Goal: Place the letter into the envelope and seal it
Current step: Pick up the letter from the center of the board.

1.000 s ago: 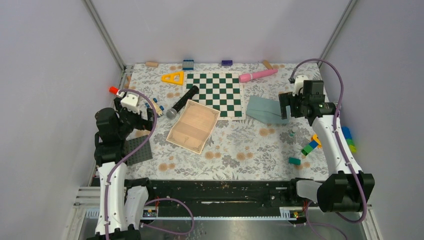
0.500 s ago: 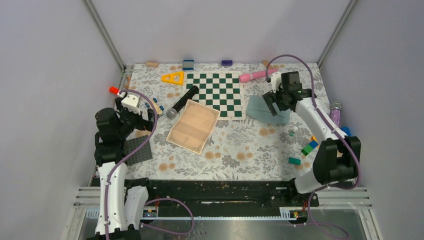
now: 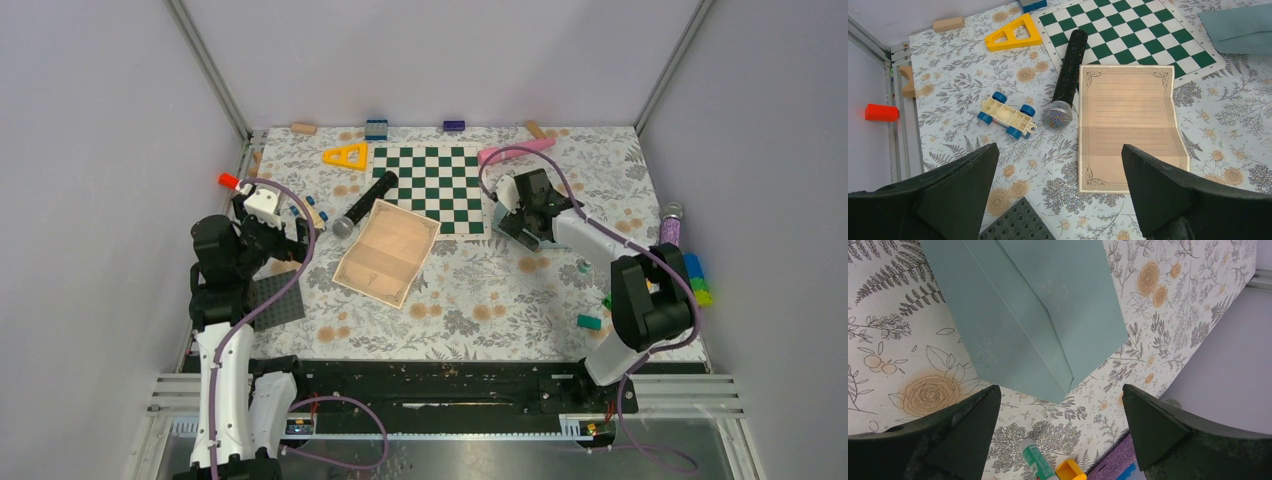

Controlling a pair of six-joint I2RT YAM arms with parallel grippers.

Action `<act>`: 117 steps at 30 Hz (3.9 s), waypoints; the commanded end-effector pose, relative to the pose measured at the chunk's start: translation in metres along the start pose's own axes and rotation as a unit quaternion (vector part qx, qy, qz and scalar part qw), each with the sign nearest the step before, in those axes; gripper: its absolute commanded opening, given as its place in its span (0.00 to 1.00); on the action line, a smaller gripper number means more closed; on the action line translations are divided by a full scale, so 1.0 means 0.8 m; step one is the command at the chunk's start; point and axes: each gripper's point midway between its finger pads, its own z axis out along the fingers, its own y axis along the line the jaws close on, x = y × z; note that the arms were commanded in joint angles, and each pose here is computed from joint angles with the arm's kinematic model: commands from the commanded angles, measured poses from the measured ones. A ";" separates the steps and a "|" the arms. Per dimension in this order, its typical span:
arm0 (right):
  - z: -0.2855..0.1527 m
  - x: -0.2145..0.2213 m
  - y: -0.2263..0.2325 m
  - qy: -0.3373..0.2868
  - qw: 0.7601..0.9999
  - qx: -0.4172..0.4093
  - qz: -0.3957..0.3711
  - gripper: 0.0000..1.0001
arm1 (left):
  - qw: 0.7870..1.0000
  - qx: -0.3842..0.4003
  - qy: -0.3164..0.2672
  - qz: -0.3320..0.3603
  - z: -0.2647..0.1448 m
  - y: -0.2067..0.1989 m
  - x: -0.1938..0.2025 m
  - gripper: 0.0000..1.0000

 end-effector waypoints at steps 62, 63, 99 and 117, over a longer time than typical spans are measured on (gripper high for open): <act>-0.057 -0.278 0.126 -0.117 0.848 -0.439 0.273 0.93 | 0.997 0.072 0.012 0.014 0.014 -0.023 0.009 0.99; -0.050 -0.280 0.130 -0.108 0.846 -0.442 0.277 0.93 | 0.997 0.072 0.014 0.013 0.015 -0.023 0.010 0.99; 0.004 -0.278 0.238 0.013 0.785 -0.537 0.309 0.60 | 0.995 0.084 0.044 0.002 0.023 -0.023 0.021 0.99; -0.044 -0.291 0.205 -0.039 0.800 -0.539 0.262 0.04 | 0.996 0.084 0.042 0.005 0.022 -0.024 0.021 0.99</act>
